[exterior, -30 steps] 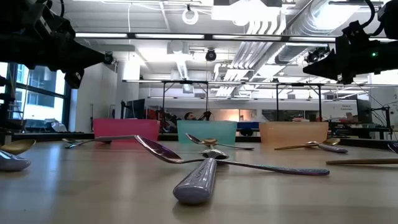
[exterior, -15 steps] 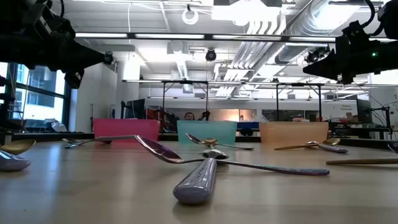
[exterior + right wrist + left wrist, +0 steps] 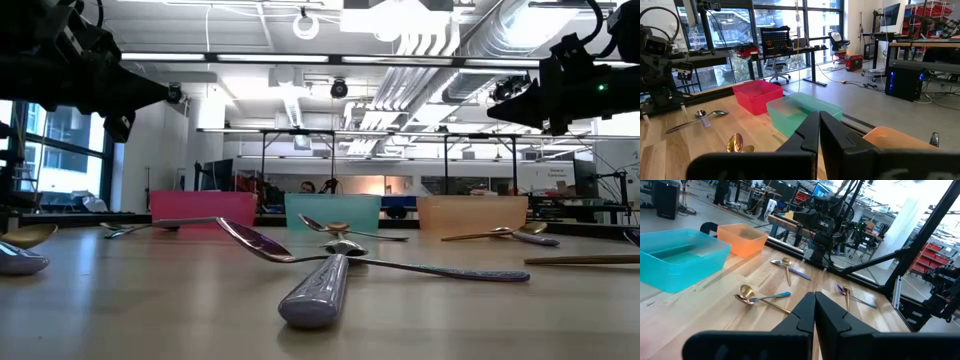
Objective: Sort silverware by color (type)
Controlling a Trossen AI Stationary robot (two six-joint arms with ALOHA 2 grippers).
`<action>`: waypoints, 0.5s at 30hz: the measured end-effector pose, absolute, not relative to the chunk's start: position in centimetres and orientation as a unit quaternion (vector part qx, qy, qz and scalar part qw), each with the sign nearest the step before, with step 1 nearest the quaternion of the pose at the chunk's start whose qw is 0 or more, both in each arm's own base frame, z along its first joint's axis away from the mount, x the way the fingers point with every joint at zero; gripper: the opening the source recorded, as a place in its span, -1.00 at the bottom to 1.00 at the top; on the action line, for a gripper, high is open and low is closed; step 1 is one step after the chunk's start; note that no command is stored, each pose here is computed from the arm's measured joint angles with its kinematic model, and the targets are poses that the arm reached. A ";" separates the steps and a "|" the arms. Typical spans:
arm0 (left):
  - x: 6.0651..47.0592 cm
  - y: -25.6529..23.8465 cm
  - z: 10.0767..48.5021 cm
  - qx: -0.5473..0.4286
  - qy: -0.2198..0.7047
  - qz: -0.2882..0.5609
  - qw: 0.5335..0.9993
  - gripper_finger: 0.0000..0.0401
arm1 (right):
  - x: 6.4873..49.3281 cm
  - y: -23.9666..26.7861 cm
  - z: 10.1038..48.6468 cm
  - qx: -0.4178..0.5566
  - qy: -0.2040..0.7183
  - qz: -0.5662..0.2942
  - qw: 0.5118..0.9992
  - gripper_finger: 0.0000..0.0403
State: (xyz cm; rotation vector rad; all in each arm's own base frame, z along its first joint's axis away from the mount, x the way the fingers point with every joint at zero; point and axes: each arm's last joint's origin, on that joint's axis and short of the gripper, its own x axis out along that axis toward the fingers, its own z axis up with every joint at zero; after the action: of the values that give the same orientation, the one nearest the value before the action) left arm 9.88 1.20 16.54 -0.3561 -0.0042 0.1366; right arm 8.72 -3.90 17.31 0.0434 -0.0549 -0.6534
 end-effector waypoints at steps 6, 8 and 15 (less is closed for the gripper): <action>9.8 1.4 16.9 -0.176 -0.028 0.099 0.979 -1.00 | 8.7 -3.9 17.3 0.021 -0.027 -0.321 0.947 -1.00; 9.8 1.6 17.2 -0.175 -0.045 0.128 0.975 -1.00 | 8.7 -3.9 17.3 0.029 -0.031 -0.320 0.946 -1.00; 9.7 1.8 17.3 -0.175 -0.057 0.167 0.969 -1.00 | 8.6 -4.0 18.0 0.067 -0.080 -0.329 0.939 -1.00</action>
State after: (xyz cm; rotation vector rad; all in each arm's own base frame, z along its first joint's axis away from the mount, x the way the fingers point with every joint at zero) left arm 9.71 1.82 17.25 -0.3547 -0.1145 0.3381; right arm 8.62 -3.96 17.99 0.1374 -0.1638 -0.6717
